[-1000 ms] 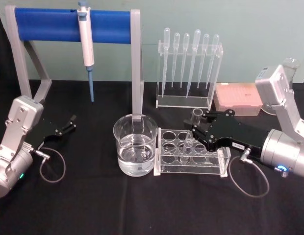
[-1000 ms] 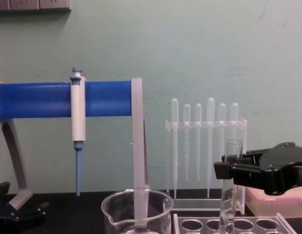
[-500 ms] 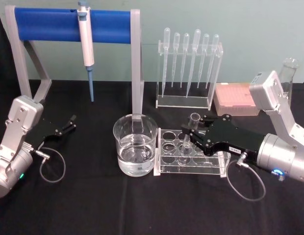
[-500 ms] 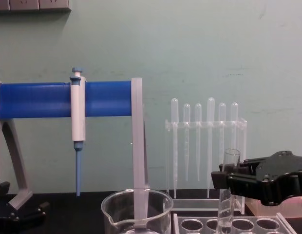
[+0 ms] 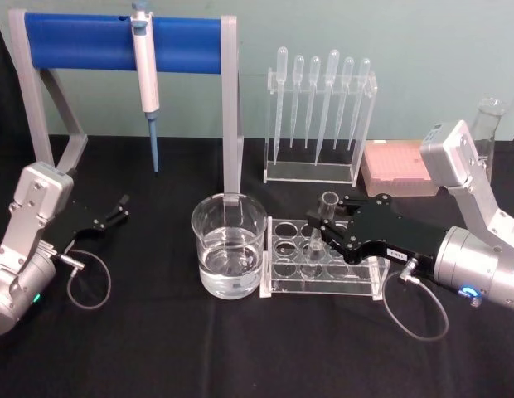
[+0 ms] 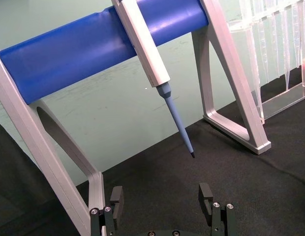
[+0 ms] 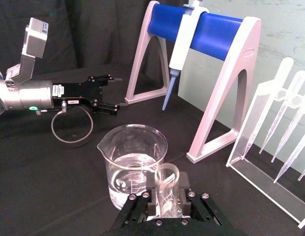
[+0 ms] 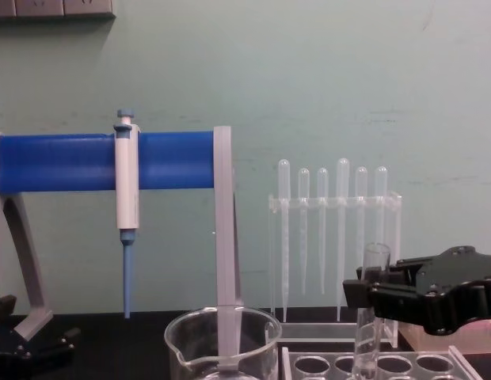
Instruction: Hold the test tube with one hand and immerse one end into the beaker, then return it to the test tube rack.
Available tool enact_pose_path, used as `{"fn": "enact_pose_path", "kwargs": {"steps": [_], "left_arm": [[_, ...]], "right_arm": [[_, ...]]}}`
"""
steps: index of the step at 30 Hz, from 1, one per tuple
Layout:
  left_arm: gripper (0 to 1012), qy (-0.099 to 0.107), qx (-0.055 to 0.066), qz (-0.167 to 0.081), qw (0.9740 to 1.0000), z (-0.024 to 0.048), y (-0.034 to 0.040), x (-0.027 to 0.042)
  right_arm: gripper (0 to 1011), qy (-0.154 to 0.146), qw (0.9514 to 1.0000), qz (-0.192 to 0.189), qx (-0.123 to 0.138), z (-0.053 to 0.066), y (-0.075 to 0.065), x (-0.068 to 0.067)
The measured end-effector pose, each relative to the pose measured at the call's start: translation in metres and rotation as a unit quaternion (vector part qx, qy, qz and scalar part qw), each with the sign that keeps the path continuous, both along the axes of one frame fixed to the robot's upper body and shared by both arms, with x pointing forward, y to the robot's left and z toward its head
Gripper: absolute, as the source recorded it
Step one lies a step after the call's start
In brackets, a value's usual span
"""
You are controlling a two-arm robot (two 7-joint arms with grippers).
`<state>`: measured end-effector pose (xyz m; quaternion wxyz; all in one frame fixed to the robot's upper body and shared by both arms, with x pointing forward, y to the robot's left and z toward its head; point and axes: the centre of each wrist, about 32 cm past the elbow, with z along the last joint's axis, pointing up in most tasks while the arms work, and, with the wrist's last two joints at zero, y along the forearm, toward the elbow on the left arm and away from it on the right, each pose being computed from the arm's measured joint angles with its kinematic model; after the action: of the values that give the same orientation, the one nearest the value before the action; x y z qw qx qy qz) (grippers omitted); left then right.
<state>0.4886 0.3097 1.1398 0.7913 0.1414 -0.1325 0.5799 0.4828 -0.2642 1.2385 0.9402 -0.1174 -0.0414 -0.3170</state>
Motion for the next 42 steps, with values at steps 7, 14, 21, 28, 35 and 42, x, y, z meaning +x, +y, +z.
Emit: {"fn": "enact_pose_path", "kwargs": {"steps": [7,14,21,28,35,42], "left_arm": [[1000,0.000,0.000,0.000,1.0000,0.0000,0.0000,0.0000],[1000,0.000,0.000,0.000,1.0000,0.0000,0.0000,0.0000],[1000,0.000,0.000,0.000,1.0000,0.0000,0.0000,0.0000],[1000,0.000,0.000,0.000,1.0000,0.0000,0.0000,0.0000],[1000,0.000,0.000,0.000,1.0000,0.0000,0.0000,0.0000],[1000,0.000,0.000,0.000,1.0000,0.0000,0.0000,0.0000]], "right_arm": [[436,0.000,1.0000,0.000,0.000,0.000,0.000,0.000],[659,-0.001,1.0000,0.000,0.000,0.001,0.000,0.000],[869,-0.027,0.9996,0.005,0.000,0.015,0.004,-0.004],[1004,-0.072,0.9974,-0.013,0.000,0.036,0.005,-0.014],[1004,-0.110,0.9905,-0.079,0.023,0.037,0.001,-0.029],[1004,-0.131,0.9748,-0.176,0.039,0.021,0.001,-0.038]]}}
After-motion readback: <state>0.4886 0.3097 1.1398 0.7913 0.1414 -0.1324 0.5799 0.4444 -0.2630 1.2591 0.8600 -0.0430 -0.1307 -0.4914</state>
